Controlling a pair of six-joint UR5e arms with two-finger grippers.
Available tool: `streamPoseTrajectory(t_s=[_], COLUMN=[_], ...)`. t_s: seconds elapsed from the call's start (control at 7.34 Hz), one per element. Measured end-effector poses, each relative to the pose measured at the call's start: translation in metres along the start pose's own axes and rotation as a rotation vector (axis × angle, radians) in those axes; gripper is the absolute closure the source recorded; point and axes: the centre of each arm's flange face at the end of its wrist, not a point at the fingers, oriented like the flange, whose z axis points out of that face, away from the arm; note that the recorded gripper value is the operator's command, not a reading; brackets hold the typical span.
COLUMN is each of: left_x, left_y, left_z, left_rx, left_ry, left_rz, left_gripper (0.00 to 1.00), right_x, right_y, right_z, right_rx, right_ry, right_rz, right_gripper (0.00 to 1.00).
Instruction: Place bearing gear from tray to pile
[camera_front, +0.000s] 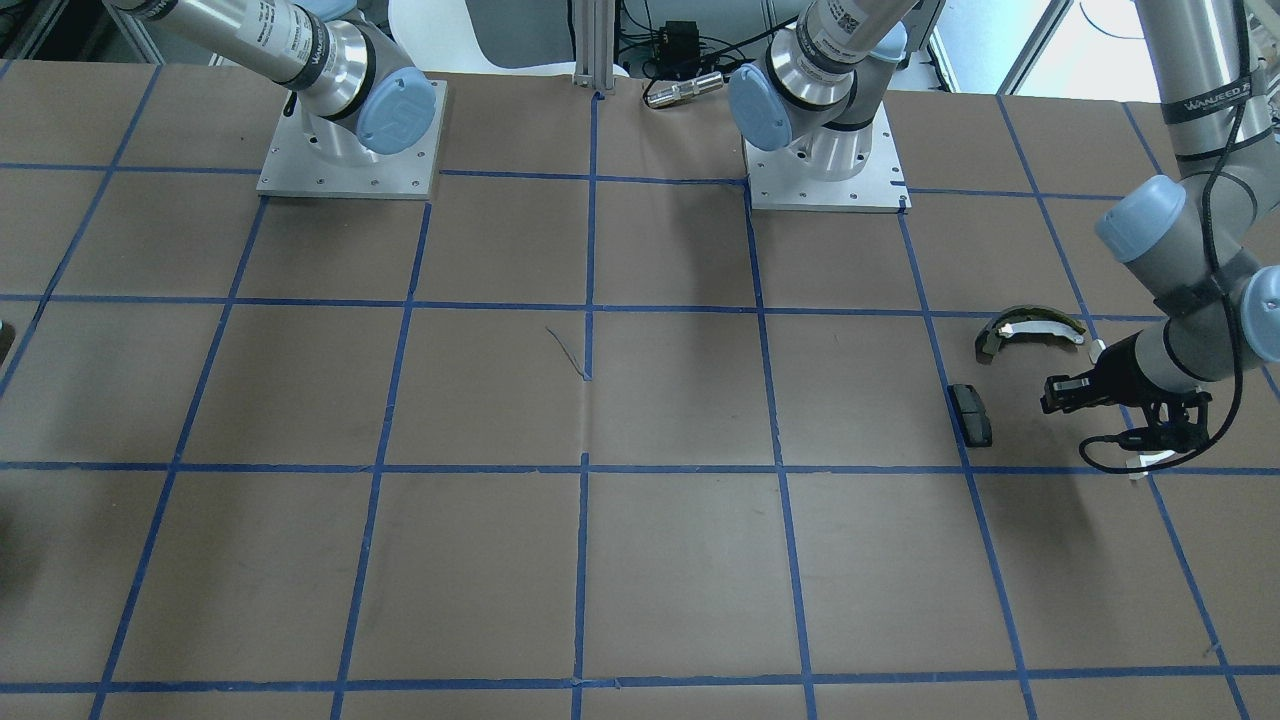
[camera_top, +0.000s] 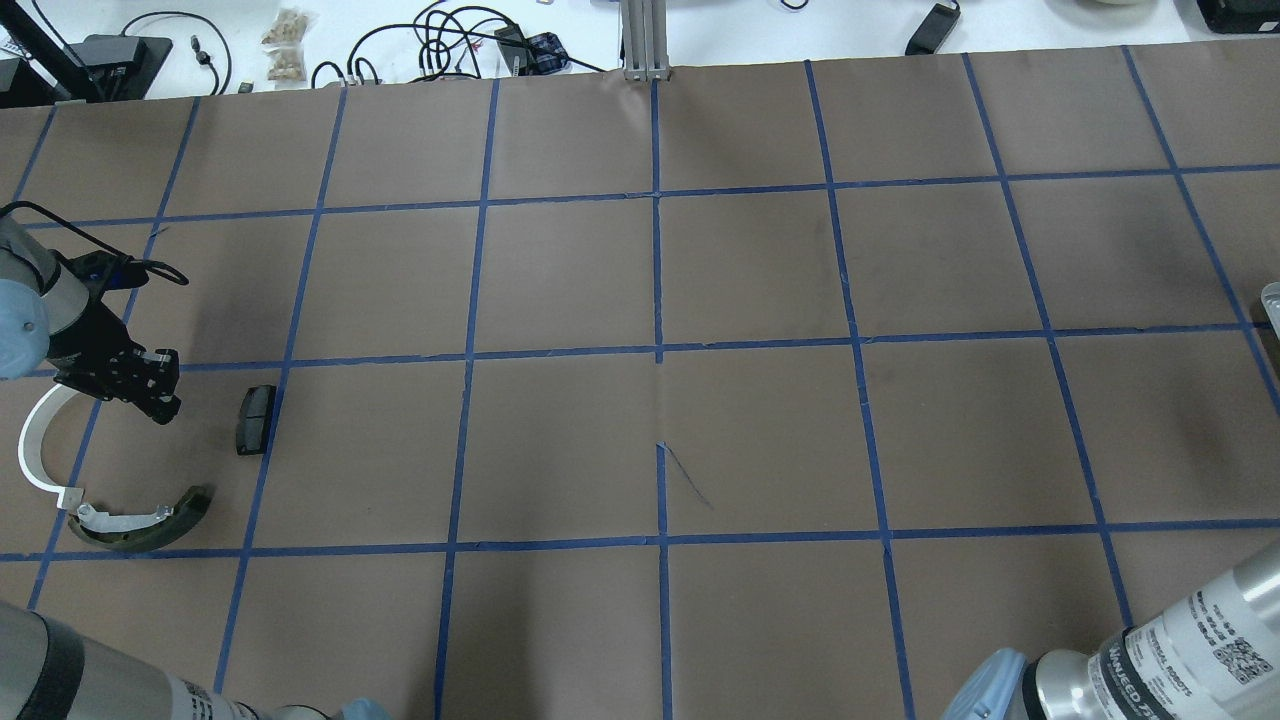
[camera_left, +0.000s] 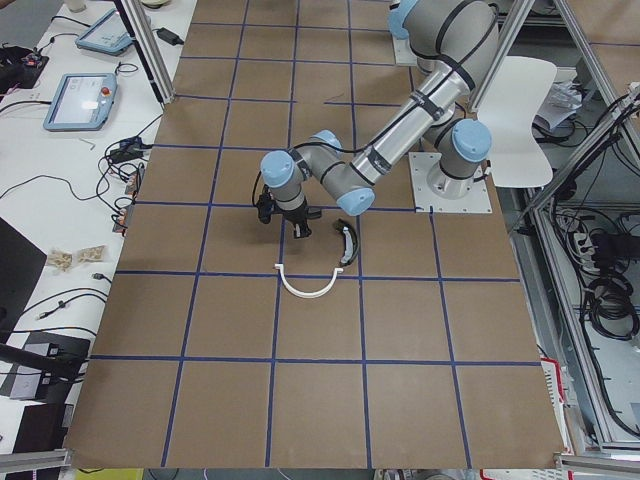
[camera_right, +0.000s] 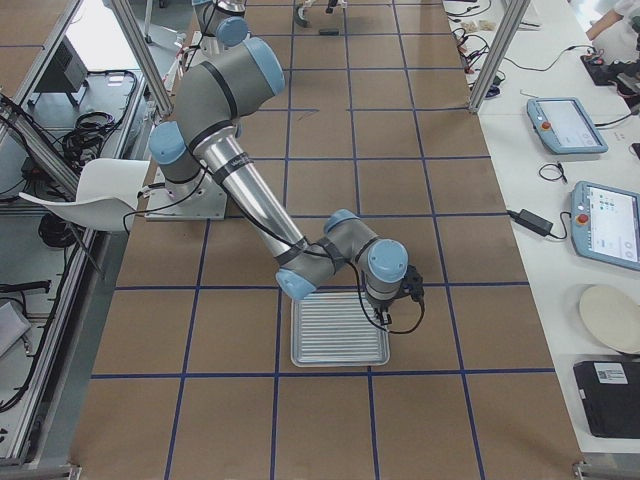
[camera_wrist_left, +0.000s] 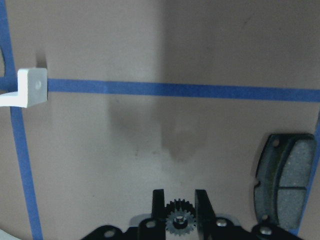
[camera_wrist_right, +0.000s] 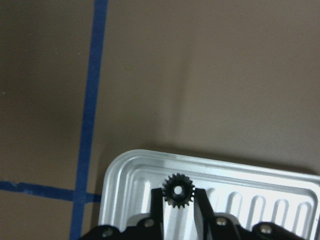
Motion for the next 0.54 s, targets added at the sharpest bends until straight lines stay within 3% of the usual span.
streamPoseTrajectory(t_s=[0.14,0.27,0.41,0.54], left_x=[-0.001,-0.001,-0.001,-0.001], left_y=[0.0,-0.001,-0.002,-0.002], left_z=[0.002,0.005,0.007,0.007], left_rx=[-0.004,-0.008,-0.011,-0.011], left_ry=[0.004,0.008,0.01,0.01], left_rz=[0.001,0.001,0.001,0.001], left_gripper=[0.88,0.67,0.42,0.01], right_x=[-0.024,-0.062,-0.108,-0.163], right_y=[-0.014,-0.035,-0.055,-0.072], right_z=[-0.015,-0.03,-0.044,-0.057], right_rx=[-0.006,-0.011,-0.013,-0.014], right_ry=[-0.011,-0.022,-0.028,-0.032], right_rz=[0.008,0.022,0.04,0.073], right_gripper=[0.94,0.95,0.95,0.95])
